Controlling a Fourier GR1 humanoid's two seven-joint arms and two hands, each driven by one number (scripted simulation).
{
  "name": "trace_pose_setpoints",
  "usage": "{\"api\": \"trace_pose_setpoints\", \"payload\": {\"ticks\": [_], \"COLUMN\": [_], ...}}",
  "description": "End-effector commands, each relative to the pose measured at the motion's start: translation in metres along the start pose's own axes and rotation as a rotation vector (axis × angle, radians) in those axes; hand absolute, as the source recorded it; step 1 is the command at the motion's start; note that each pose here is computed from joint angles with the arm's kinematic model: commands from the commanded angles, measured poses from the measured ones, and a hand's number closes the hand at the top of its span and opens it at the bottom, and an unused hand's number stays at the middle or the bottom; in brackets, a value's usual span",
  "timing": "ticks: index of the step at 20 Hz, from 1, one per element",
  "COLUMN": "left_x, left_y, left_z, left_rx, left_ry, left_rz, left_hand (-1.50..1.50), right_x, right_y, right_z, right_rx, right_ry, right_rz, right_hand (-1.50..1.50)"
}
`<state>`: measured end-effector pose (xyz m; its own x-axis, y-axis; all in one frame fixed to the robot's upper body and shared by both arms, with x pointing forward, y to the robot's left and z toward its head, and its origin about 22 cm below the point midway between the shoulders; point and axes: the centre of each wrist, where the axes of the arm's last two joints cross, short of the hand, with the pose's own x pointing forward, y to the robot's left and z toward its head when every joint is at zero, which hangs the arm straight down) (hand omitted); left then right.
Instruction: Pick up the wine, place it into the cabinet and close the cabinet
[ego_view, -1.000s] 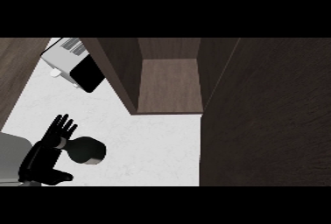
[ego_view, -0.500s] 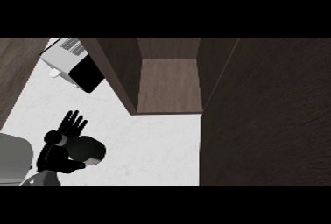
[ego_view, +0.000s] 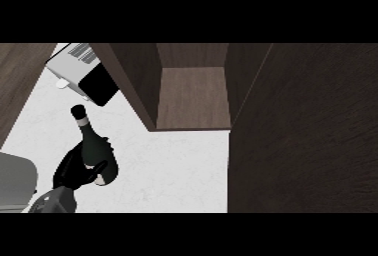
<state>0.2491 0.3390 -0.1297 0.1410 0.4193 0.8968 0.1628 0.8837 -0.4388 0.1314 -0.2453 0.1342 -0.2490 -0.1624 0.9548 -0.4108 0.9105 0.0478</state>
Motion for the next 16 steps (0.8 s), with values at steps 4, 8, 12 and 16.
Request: {"api": "trace_pose_setpoints", "payload": {"ticks": [4, 8, 12, 16], "left_x": [-0.027, -0.019, -0.043, -0.046], "left_y": [-0.022, -0.017, -0.032, -0.056], "left_z": [0.006, 0.013, 0.034, 0.024], "left_rx": [-0.126, -0.008, 0.152, 0.158], "left_ry": [-0.017, -0.125, -0.249, -0.304], "left_rz": [0.022, -0.13, -0.246, -0.394], "left_hand": [1.5, 1.5, 1.5, 1.5], "right_x": [0.038, 0.029, 0.029, 0.031], "right_y": [0.023, 0.0, 0.015, 0.014], "right_z": [0.017, 0.014, 0.016, 0.011], "right_rx": [0.009, 0.003, 0.001, 0.004], "right_ry": [-0.042, -0.037, -0.04, -0.023], "right_rz": [0.025, 0.029, 0.007, 0.022], "right_hand": [-1.5, -1.5, -1.5, -1.5]}}
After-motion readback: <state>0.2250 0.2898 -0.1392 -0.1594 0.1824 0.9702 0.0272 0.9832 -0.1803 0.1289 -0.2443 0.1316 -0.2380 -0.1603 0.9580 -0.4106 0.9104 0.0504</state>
